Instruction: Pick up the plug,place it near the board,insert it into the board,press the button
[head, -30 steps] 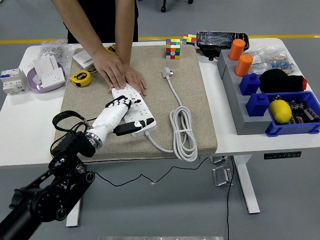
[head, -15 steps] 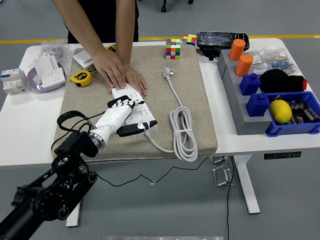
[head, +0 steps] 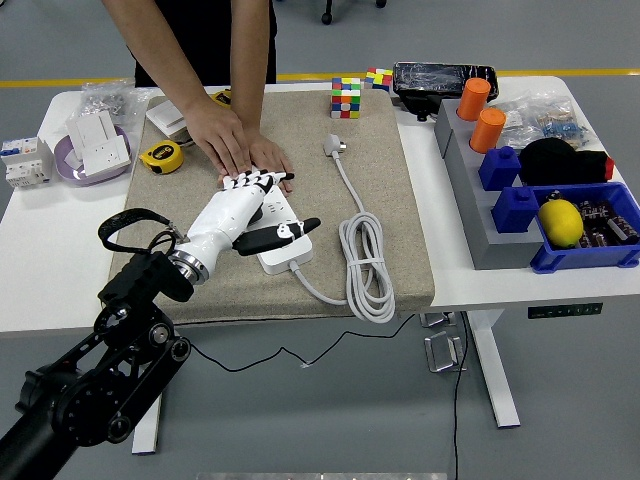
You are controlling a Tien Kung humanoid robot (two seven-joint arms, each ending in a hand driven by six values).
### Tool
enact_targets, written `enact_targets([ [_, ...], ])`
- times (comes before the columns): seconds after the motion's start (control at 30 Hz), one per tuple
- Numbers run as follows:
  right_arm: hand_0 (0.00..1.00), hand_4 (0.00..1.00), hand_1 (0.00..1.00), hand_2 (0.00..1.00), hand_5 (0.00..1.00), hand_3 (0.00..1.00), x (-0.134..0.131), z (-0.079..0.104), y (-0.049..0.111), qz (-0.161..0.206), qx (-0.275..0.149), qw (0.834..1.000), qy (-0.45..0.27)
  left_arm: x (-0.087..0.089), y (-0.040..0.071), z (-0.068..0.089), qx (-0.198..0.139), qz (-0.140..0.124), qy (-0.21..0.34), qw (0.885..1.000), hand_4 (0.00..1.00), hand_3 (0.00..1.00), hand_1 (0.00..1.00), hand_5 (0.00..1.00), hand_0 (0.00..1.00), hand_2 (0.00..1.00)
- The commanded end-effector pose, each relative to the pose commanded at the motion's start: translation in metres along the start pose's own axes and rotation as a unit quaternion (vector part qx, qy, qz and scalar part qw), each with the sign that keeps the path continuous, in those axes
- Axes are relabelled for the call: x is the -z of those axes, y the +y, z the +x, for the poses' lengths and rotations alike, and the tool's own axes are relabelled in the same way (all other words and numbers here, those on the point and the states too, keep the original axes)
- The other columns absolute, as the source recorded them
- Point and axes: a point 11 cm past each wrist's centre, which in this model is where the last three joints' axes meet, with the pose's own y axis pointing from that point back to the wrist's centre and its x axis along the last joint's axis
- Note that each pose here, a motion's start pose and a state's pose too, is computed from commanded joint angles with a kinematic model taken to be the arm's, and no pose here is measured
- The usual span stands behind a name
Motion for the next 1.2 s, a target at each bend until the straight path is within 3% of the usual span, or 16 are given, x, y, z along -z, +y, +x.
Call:
enact_targets([
  [0.13, 0.880, 0.998, 0.831, 0.809, 0.998, 0.833, -0.001, 0.001, 0.000, -0.001, -0.001, 1.000, 0.000, -0.022, 0.011, 0.029, -0.034, -0.026, 0.006, 0.999, 0.998, 0.900, 0.924, 0.875, 0.970, 0.889],
  [0.17, 0.880, 0.998, 0.831, 0.809, 0.998, 0.831, -0.001, 0.001, 0.000, -0.001, -0.001, 1.000, 0.000, -0.030, 0.014, 0.036, -0.039, -0.036, 0.004, 0.999, 0.853, 0.882, 0.547, 0.444, 0.505, 0.506],
  [0.3, 0.880, 0.998, 0.831, 0.809, 0.998, 0.831, -0.002, 0.001, 0.000, -0.001, -0.001, 1.000, -0.001, -0.047, 0.030, 0.048, -0.021, -0.045, -0.027, 0.998, 0.853, 0.882, 0.547, 0.444, 0.505, 0.506],
  [0.33, 0.880, 0.998, 0.831, 0.809, 0.998, 0.831, -0.002, 0.001, 0.000, -0.001, -0.001, 1.000, -0.001, -0.044, 0.033, 0.046, -0.010, -0.036, -0.042, 0.998, 0.853, 0.882, 0.547, 0.444, 0.505, 0.506],
  [0.37, 0.880, 0.998, 0.830, 0.809, 0.998, 0.831, -0.002, 0.001, 0.000, -0.001, -0.001, 1.000, -0.001, -0.038, 0.035, 0.042, 0.005, -0.024, -0.056, 0.998, 0.683, 0.882, 0.228, 0.238, 0.285, 0.310],
  [0.53, 0.880, 0.998, 0.830, 0.809, 0.998, 0.831, -0.003, 0.001, 0.000, -0.002, 0.000, 1.000, -0.001, -0.023, 0.042, 0.026, 0.063, 0.008, -0.085, 0.994, 0.683, 0.882, 0.228, 0.238, 0.285, 0.310],
  [0.57, 0.879, 0.998, 0.831, 0.809, 0.998, 0.832, -0.003, 0.001, -0.001, -0.002, -0.001, 1.000, -0.001, -0.021, 0.043, 0.024, 0.073, 0.012, -0.088, 0.993, 0.510, 0.867, 0.097, 0.087, 0.218, 0.185],
  [0.73, 0.879, 0.998, 0.831, 0.809, 0.998, 0.832, -0.002, 0.002, -0.001, -0.002, -0.001, 1.000, -0.002, -0.018, 0.045, 0.015, 0.116, 0.022, -0.102, 0.988, 0.510, 0.867, 0.097, 0.087, 0.218, 0.185],
  [0.77, 0.879, 0.998, 0.830, 0.808, 0.998, 0.832, -0.002, 0.002, -0.001, -0.002, -0.001, 1.000, -0.001, -0.018, 0.045, 0.012, 0.129, 0.023, -0.107, 0.986, 0.561, 0.890, 0.058, 0.002, 0.181, 0.150],
  [1.0, 0.880, 0.998, 0.830, 0.809, 0.998, 0.831, -0.002, 0.002, 0.000, -0.002, -0.001, 1.000, -0.002, -0.019, 0.046, -0.003, 0.191, 0.030, -0.127, 0.973, 0.590, 0.912, 0.050, 0.002, 0.174, 0.144],
  [1.2, 0.879, 0.998, 0.829, 0.809, 0.998, 0.831, -0.001, 0.001, 0.000, -0.001, 0.000, 1.000, -0.002, -0.012, 0.034, -0.023, 0.216, 0.035, -0.125, 0.968, 0.591, 0.914, 0.049, 0.002, 0.173, 0.147],
])
